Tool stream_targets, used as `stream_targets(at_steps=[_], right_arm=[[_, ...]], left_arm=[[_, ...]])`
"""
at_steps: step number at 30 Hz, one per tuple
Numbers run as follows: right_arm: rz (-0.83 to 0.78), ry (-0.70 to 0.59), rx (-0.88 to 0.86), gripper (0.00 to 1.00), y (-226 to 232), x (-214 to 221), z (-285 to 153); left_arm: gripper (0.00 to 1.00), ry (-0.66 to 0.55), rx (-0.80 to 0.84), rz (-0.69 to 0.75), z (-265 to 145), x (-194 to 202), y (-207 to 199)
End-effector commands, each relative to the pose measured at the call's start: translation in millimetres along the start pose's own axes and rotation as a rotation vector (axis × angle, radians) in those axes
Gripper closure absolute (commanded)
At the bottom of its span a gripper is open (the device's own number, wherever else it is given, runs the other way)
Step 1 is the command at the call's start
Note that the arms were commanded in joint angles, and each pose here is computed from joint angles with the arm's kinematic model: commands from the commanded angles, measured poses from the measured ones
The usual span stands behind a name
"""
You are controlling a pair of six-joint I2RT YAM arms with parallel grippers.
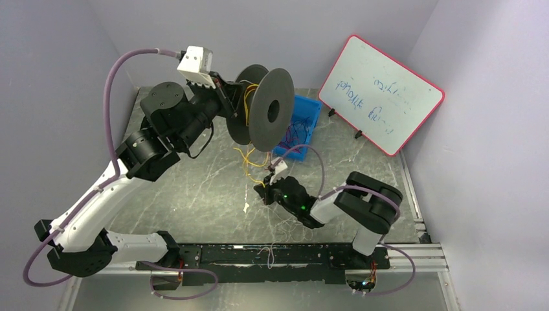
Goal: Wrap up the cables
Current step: Wrap the cable around the cable reel.
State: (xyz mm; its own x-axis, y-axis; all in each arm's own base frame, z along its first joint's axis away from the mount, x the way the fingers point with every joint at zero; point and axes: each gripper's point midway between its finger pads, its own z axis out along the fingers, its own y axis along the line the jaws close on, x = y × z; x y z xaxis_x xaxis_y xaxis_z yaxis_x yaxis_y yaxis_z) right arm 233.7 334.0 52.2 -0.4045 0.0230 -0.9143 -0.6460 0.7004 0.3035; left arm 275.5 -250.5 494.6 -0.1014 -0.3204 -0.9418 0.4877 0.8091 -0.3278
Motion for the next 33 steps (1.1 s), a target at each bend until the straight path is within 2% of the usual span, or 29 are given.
stream_targets(at_steps=[1, 11, 23, 33], right_arm=[[-0.037, 0.069, -0.063, 1.0, 25.8, 20.1, 16.2], [-0.093, 0.125, -0.155, 1.0, 78.5, 43.8, 33.4], [-0.102, 0.159, -0.239, 1.0, 119.7, 53.2, 14.4], [-0.177, 0.178, -0.299, 1.0, 169.9, 41.0, -3.0]], left_arm=[[0.93, -0.162, 0.065, -0.087, 1.2, -51.0, -20.0], [0.93, -0.138, 0.055, -0.081, 28.7, -37.5, -17.2], [0.93, -0.149, 0.003, -0.076, 44.9, -34.2, 8.5], [0.93, -0.139, -0.087, -0.043, 61.3, -11.6, 28.8]])
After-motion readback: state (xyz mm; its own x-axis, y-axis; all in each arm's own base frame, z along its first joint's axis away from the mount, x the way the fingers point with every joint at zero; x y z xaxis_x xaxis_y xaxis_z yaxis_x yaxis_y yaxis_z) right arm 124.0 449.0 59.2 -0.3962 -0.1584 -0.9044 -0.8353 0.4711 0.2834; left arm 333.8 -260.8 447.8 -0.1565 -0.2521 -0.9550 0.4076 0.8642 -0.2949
